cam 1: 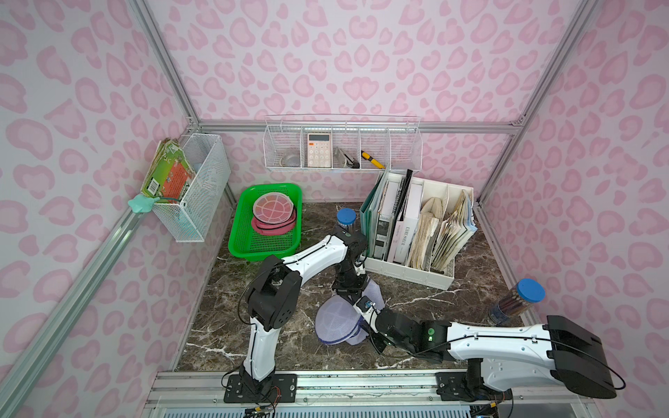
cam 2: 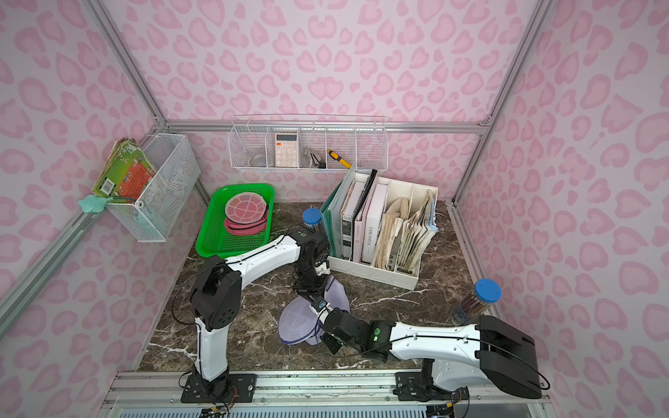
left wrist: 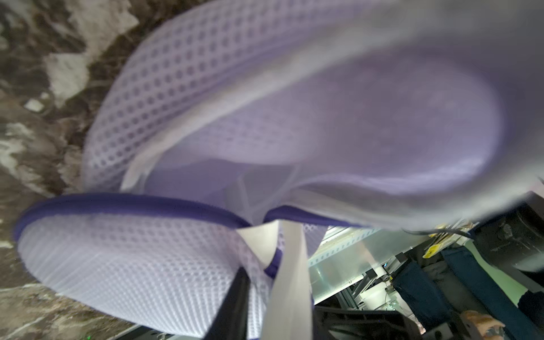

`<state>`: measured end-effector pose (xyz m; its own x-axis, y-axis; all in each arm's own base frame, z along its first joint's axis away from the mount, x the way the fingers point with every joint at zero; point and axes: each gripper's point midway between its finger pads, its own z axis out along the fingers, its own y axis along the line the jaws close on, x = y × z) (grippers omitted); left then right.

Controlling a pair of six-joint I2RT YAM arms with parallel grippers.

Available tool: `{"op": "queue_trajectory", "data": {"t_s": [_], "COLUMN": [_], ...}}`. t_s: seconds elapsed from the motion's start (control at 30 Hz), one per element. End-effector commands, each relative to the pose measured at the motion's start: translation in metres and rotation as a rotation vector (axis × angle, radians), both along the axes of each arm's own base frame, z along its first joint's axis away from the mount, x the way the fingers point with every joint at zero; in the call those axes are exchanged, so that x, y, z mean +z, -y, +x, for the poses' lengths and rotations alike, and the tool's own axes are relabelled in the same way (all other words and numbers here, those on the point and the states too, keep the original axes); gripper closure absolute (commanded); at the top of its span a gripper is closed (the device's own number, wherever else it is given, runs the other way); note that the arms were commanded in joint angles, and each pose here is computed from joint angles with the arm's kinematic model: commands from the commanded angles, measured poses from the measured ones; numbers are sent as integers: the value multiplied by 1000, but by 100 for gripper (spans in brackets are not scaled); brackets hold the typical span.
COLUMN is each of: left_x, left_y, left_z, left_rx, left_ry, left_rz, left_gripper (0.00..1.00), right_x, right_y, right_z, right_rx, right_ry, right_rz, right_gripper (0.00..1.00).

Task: Turn the laundry bag inside out
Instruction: Zip the zipper on the laundry bag.

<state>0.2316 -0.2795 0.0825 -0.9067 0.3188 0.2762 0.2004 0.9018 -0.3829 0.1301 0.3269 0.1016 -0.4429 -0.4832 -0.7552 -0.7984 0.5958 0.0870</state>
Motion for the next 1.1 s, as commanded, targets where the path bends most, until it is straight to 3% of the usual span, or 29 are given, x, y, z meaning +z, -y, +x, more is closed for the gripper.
{"op": "queue_trajectory", "data": {"t_s": [0.0, 0.2, 0.47, 0.8, 1.03, 1.07], "left_x": [-2, 6, 38, 50, 48, 49], "left_y": [-5, -14, -62, -131, -144, -142], "left_z": [-2, 13, 57, 101, 104, 103], "left_rx": [26, 117, 448, 791, 867, 858], "left_ry": [-17, 9, -14, -46, -77, -77], "left_rz": [39, 28, -80, -197, -245, -262], "left_gripper": [100, 100, 100, 100, 100, 93], "right_x": [5, 7, 13, 21, 41, 44], "right_y": [-3, -4, -17, -38, -45, -45], "right_z": [2, 1, -2, -8, 2, 5], "right_rx": [2, 14, 74, 140, 113, 103], "right_ry": [15, 19, 62, 93, 149, 163], "right_rz": [5, -13, -71, -108, -110, -108], "right_gripper": [100, 100, 100, 100, 100, 100]}}
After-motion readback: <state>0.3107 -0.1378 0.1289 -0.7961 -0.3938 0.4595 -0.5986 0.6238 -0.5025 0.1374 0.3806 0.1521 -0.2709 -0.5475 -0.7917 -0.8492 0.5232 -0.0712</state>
